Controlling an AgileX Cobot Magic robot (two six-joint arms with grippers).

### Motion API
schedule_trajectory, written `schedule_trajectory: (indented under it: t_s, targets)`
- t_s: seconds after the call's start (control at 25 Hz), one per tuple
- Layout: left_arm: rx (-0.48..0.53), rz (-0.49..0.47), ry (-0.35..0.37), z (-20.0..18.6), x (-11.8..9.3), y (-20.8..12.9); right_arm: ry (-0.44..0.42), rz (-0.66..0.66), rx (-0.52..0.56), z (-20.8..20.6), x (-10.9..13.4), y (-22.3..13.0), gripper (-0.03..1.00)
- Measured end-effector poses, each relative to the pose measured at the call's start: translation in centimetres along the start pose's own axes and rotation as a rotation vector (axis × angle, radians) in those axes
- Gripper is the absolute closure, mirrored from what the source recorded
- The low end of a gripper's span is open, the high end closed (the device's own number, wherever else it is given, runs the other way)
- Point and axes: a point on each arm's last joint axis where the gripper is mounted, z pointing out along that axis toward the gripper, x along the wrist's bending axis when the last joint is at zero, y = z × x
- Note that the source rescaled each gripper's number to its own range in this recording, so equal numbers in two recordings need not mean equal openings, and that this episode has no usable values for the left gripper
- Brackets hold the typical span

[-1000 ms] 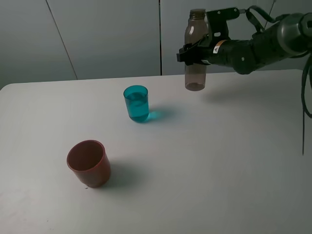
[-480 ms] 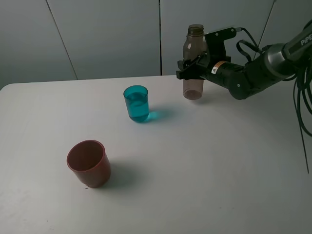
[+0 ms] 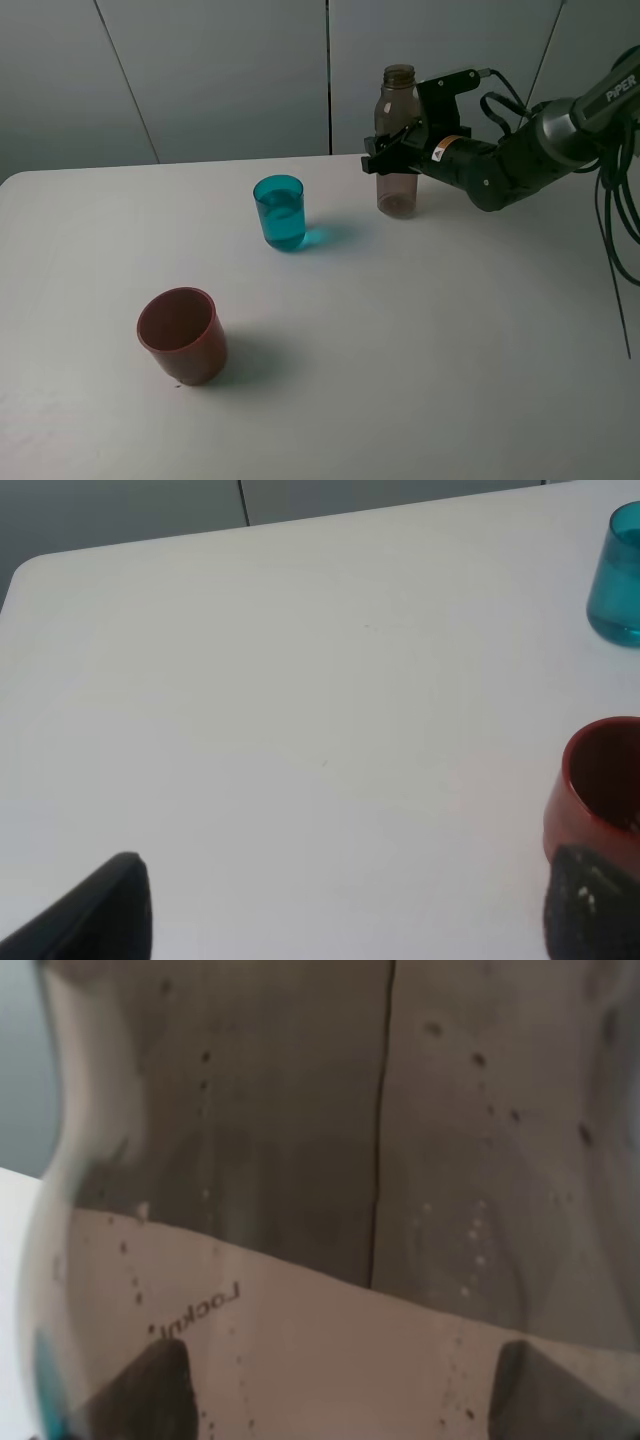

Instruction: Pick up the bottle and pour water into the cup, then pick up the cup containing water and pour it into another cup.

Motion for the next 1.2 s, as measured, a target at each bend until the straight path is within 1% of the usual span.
schedule_trajectory:
  t_s: [0.24,0.28,0.36,0.4,0.44,0.52,0.72,0.96,1.08,1.2]
  targets:
    - [0.000,0.000,0.000,0.0,0.0,0.0,-0.003,0.020,0.000,0.0,0.0,0.0,0.96]
    - [0.000,0.000,0.000,0.0,0.0,0.0,-0.006,0.026,-0.001,0.0,-0.1,0.0,0.85]
    - [0.000,0.000,0.000,0.0,0.0,0.0,-0.015,0.038,-0.005,0.0,-0.1,0.1,0.35]
    - [0.000,0.000,0.000,0.0,0.0,0.0,-0.016,0.037,-0.008,-0.1,-0.1,0.2,0.13]
    - [0.000,0.000,0.000,0.0,0.0,0.0,-0.017,0.039,-0.015,-0.1,-0.2,0.5,0.03]
    - [0.000,0.000,0.000,0.0,0.0,0.0,-0.019,0.041,-0.033,-0.4,-0.2,1.3,-0.02]
    - [0.000,0.000,0.000,0.0,0.0,0.0,-0.022,0.037,-0.082,-1.5,-0.2,4.1,-0.03]
    - [0.000,0.000,0.000,0.0,0.0,0.0,-0.026,0.020,-0.208,-4.2,-0.2,9.3,-0.03]
    - [0.000,0.000,0.000,0.0,0.0,0.0,-0.033,0.013,-0.217,-5.8,-0.2,11.5,-0.03]
    - [0.000,0.000,0.000,0.0,0.0,0.0,-0.015,-0.039,-0.179,-7.4,0.1,13.0,-0.03]
